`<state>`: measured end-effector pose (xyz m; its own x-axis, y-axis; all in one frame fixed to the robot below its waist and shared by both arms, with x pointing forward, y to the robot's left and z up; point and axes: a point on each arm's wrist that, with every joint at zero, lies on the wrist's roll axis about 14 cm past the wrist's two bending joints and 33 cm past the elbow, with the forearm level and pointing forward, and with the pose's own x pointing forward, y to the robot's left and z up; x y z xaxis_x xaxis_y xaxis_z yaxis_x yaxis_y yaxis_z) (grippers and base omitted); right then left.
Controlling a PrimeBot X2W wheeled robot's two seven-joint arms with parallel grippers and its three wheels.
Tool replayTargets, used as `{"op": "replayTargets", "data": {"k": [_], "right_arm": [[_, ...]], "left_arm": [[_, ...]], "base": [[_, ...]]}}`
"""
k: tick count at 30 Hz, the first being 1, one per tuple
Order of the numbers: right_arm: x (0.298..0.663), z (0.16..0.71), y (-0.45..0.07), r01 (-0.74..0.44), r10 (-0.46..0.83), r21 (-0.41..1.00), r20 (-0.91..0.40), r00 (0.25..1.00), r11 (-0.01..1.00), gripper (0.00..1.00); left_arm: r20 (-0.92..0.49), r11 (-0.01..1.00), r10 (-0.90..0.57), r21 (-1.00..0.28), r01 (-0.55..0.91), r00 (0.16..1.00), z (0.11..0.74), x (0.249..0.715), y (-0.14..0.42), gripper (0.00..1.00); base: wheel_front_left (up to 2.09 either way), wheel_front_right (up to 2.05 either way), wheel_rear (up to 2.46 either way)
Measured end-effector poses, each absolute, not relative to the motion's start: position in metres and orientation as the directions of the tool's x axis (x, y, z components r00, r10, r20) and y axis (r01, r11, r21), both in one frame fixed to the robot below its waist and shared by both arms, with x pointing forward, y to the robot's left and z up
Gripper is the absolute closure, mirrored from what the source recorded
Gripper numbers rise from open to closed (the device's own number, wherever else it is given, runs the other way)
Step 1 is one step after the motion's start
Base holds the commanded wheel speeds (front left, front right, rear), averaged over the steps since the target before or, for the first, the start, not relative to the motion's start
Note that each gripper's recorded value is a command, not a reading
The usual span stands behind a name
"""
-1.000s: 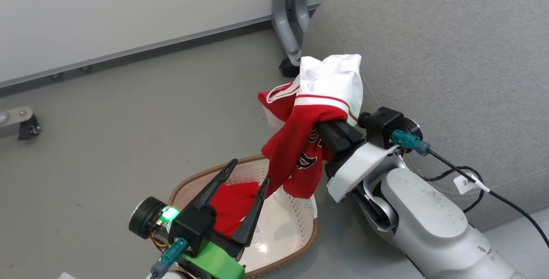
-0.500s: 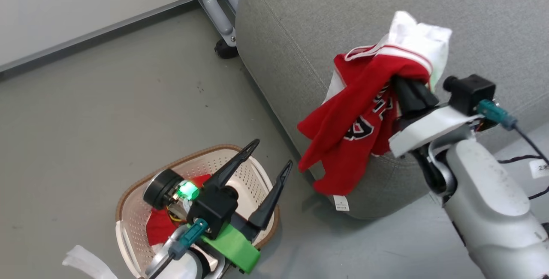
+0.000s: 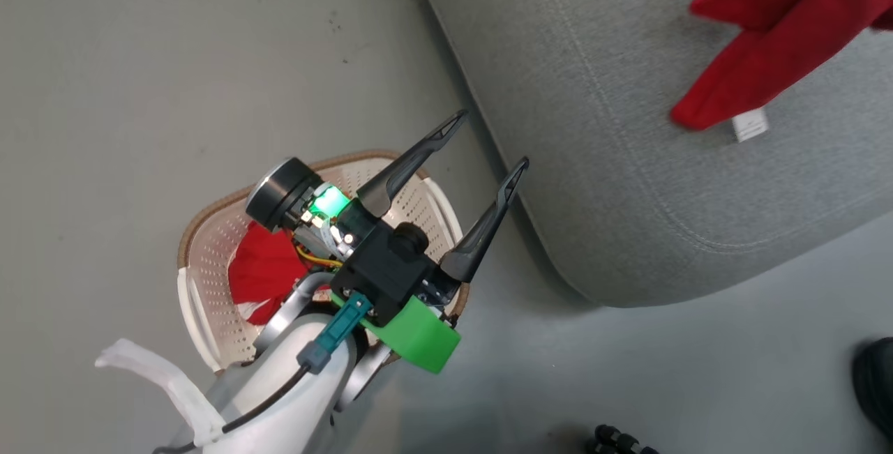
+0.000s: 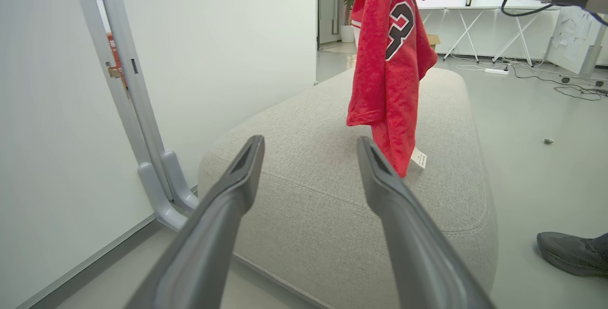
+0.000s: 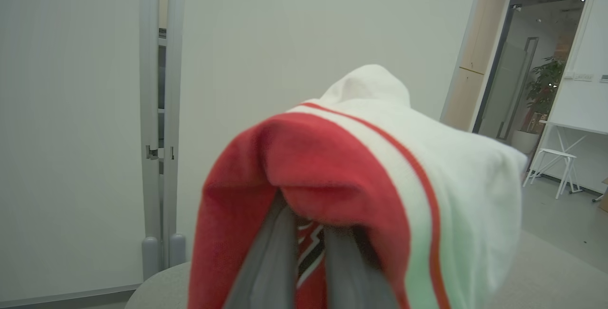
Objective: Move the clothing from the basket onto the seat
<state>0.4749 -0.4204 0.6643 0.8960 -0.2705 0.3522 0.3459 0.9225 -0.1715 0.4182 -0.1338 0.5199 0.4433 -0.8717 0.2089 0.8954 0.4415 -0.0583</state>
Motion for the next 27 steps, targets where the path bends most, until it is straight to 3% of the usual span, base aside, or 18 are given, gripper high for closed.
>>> {"op": "replayTargets", "data": {"k": [4,7,12,18,20,21,27], "right_arm": [[0.509,0.667,-0.43,0.35,-0.256,-0.23,0.355,0.899,0.908,1.0],[0.535,0.637,-0.432,0.333,-0.258,-0.254,0.288,0.922,0.908,1.0],[0.56,0.527,-0.43,0.305,-0.302,-0.199,0.044,0.952,0.931,1.0],[0.552,0.428,-0.425,0.331,-0.347,-0.117,-0.173,0.922,0.936,1.0],[0.547,0.408,-0.422,0.349,-0.358,-0.082,-0.208,0.91,0.934,0.6],[0.544,0.402,-0.421,0.355,-0.362,-0.07,-0.22,0.906,0.932,0.0],[0.511,0.388,-0.419,0.384,-0.381,-0.043,-0.258,0.888,0.922,0.0]], "left_arm": [[0.212,0.486,-0.846,-0.07,0.871,0.489,0.506,0.439,-0.121,0.0],[0.2,0.514,-0.831,-0.083,0.854,0.52,0.492,0.451,-0.112,0.0],[0.151,0.547,-0.814,-0.125,0.828,0.561,0.461,0.461,-0.101,0.0],[0.082,0.565,-0.809,-0.168,0.808,0.583,0.428,0.461,-0.093,0.0],[0.062,0.57,-0.807,-0.175,0.803,0.587,0.419,0.461,-0.091,0.0],[0.057,0.572,-0.806,-0.178,0.801,0.589,0.417,0.461,-0.09,0.0],[0.062,0.576,-0.803,-0.168,0.8,0.592,0.423,0.461,-0.088,0.0]], "base": [[0.0,0.0,0.0],[0.0,0.0,0.0],[0.0,0.0,0.0],[0.0,0.0,0.0],[0.0,0.0,0.0],[0.0,0.0,0.0],[0.0,0.0,0.0]]}}
